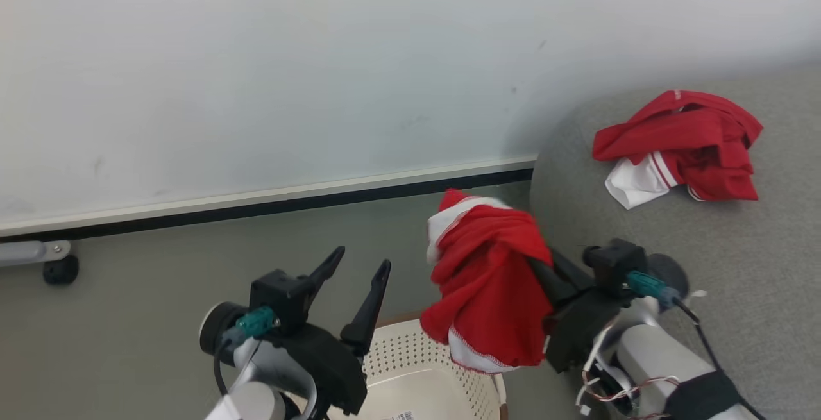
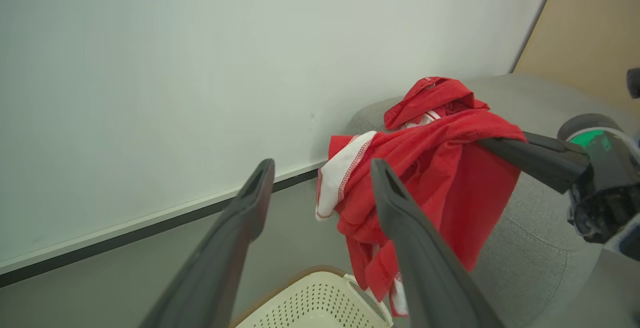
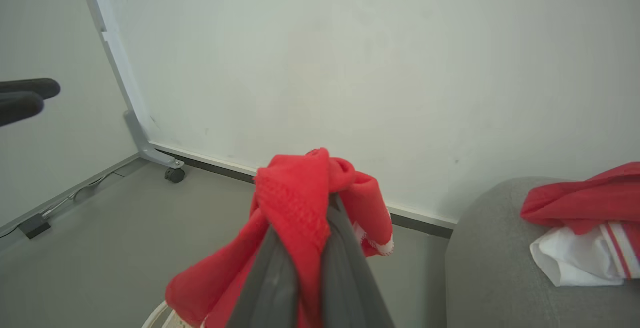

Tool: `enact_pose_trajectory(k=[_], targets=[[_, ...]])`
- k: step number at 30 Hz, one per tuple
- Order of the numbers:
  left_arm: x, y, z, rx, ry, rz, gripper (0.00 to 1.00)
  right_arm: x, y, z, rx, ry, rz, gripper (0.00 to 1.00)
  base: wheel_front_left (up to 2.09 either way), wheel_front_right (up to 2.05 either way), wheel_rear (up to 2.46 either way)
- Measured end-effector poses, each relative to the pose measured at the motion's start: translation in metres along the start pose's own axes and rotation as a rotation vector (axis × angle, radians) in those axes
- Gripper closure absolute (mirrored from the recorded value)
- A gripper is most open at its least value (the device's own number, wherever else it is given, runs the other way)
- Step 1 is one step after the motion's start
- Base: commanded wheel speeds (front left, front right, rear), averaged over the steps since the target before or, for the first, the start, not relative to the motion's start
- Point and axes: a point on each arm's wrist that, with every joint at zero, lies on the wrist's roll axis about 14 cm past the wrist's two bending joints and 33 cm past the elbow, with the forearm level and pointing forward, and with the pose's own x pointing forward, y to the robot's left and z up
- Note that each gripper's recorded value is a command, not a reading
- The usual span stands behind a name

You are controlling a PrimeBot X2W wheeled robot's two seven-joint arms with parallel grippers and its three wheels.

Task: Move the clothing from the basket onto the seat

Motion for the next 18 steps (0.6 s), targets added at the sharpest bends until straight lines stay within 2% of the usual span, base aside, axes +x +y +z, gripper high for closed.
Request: enact_pose_trajectory(k=[9, 18], targets=[[0.002, -0.04, -0.017, -0.011, 0.009, -0.116, 0.0, -0.052, -0.065, 0.003, -0.032, -0.025, -0.225, 1.0, 0.0, 0.0, 0.0], [0.012, -0.096, -0.026, -0.033, 0.003, -0.272, 0.0, -0.115, -0.109, 0.013, -0.076, -0.056, -0.413, 1.0, 0.0, 0.0, 0.0]])
